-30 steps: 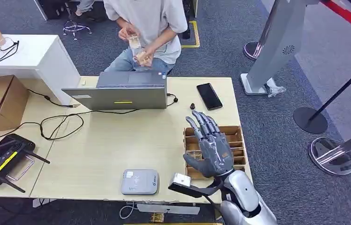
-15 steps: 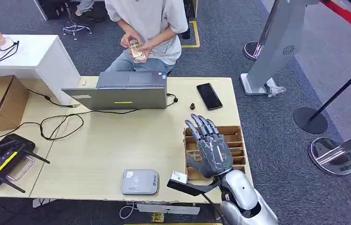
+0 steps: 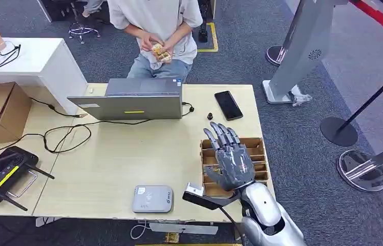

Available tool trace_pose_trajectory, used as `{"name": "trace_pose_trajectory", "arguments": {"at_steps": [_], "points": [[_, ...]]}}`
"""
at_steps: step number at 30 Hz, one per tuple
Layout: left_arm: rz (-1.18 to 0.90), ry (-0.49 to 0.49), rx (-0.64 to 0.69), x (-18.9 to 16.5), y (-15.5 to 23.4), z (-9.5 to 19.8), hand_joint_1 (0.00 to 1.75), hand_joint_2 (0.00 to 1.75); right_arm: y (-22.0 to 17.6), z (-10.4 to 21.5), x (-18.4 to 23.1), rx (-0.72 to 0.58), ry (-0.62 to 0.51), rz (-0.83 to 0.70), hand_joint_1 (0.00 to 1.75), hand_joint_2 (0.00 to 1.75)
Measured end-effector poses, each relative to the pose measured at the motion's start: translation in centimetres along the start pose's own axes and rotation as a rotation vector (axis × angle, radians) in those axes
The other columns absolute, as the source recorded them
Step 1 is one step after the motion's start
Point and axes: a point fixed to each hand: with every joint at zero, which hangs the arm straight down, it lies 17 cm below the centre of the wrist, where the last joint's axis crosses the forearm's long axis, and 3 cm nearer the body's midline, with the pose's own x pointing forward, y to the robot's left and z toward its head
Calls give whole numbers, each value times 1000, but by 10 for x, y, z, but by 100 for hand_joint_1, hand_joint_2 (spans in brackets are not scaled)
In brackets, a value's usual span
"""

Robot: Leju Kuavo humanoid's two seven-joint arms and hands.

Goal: Pass the card to the sensor for recognition and then transmit it.

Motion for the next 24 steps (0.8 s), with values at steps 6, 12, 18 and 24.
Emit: {"name": "trace_pose_trajectory", "arguments": {"at_steps": [6, 12, 18, 24], "points": [[-5, -2, -5, 0, -1, 0, 0, 0, 2, -1, -2, 10, 3, 3, 7, 175], [-5, -1, -6, 1, -1, 0, 0, 0, 4, -2, -4, 16, 11, 7, 7, 175], [-5, -2, -6, 1, -1, 0, 0, 0, 4, -3, -6, 18, 16, 9, 10, 175], [-9, -3, -6, 2, -1, 0, 0, 0, 5, -7, -10, 25, 19, 18, 12, 175]]}}
